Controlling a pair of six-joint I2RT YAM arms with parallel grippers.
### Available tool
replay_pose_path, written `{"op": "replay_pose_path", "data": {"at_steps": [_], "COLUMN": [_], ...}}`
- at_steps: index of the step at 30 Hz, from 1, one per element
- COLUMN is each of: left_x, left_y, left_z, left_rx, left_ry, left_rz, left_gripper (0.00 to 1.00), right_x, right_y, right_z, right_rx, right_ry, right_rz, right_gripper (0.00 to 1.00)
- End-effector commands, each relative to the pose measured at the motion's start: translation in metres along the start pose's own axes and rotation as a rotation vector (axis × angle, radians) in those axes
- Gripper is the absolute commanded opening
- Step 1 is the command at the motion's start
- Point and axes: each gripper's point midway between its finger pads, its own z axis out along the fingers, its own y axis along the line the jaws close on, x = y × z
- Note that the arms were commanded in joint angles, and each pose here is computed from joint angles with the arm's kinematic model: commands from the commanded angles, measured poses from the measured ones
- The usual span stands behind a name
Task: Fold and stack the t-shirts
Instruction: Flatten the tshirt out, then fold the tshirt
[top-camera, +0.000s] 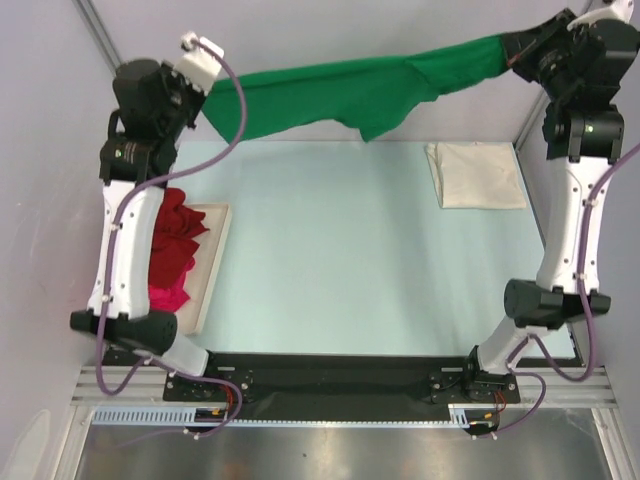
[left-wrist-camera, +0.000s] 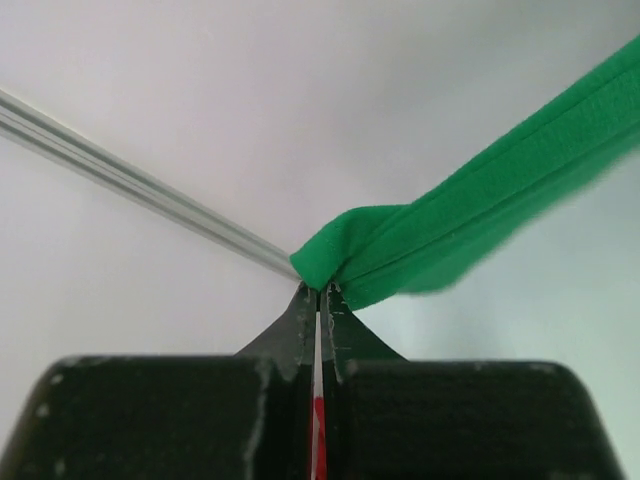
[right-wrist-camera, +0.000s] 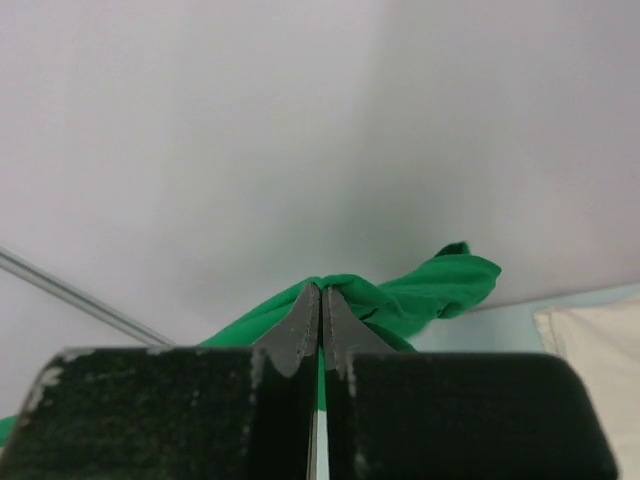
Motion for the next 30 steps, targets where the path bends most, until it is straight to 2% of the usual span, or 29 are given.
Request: {"op": "replay_pose_path", "data": {"at_steps": [1,2,3,4,5,6,8,9,10,11,12,13,14,16,21,24,27,30], "left_x": [0.024,0.030,0.066,0.072,0.083,0.120,0.142,0.175,0.185,0.200,0.228,0.237,0.263,0.281,0.333,0.341,0.346,0.348], "left_y": [-0.016,-0.029,-0.059,-0.064,-0.073,-0.102,-0.123,-0.149,-0.156,-0.168,-0.189,-0.196,-0.212,-0.224,-0.265,-0.271,-0.276,-0.269], "left_z": [-0.016,-0.016,-0.009,-0.021,-0.021,-0.020,-0.033,-0.038,-0.047,-0.052,-0.061,-0.068,-0.079,-0.091,-0.134,-0.154,-0.165,-0.153], "left_rx": [0.039,0.082,0.152,0.157,0.170,0.235,0.297,0.370,0.385,0.419,0.474,0.490,0.538,0.568,0.710,0.746,0.773,0.716], "left_ry": [0.010,-0.002,0.068,0.065,0.072,0.143,0.162,0.219,0.231,0.252,0.304,0.317,0.372,0.410,0.519,0.534,0.543,0.561], "left_rz": [0.052,0.075,0.095,0.111,0.134,0.145,0.154,0.158,0.160,0.167,0.165,0.164,0.168,0.168,0.145,0.148,0.148,0.143], "left_gripper": [0.00,0.00,0.00,0.00,0.00,0.00,0.01,0.00,0.00,0.00,0.00,0.00,0.00,0.00,0.00,0.00,0.00,0.00], "right_x": [0.004,0.016,0.068,0.064,0.084,0.135,0.157,0.175,0.220,0.229,0.247,0.279,0.289,0.326,0.358,0.366,0.366,0.368], "right_y": [-0.008,-0.016,-0.051,-0.042,-0.053,-0.086,-0.091,-0.097,-0.122,-0.119,-0.125,-0.143,-0.146,-0.162,-0.168,-0.168,-0.169,-0.166], "right_z": [-0.029,-0.035,-0.034,-0.057,-0.067,-0.077,-0.112,-0.123,-0.141,-0.157,-0.169,-0.187,-0.200,-0.228,-0.271,-0.290,-0.289,-0.270], "right_rx": [0.038,0.058,0.127,0.109,0.132,0.205,0.220,0.230,0.282,0.271,0.285,0.339,0.352,0.415,0.457,0.484,0.466,0.402], "right_ry": [0.017,0.046,0.168,0.137,0.168,0.264,0.270,0.297,0.382,0.389,0.427,0.504,0.522,0.618,0.668,0.667,0.629,0.610], "right_rz": [-0.076,-0.078,-0.049,-0.053,-0.039,0.002,0.024,0.054,0.086,0.093,0.108,0.132,0.138,0.173,0.249,0.287,0.289,0.301], "right_gripper": [0.00,0.00,0.00,0.00,0.00,0.00,0.00,0.00,0.00,0.00,0.00,0.00,0.00,0.00,0.00,0.00,0.00,0.00]}}
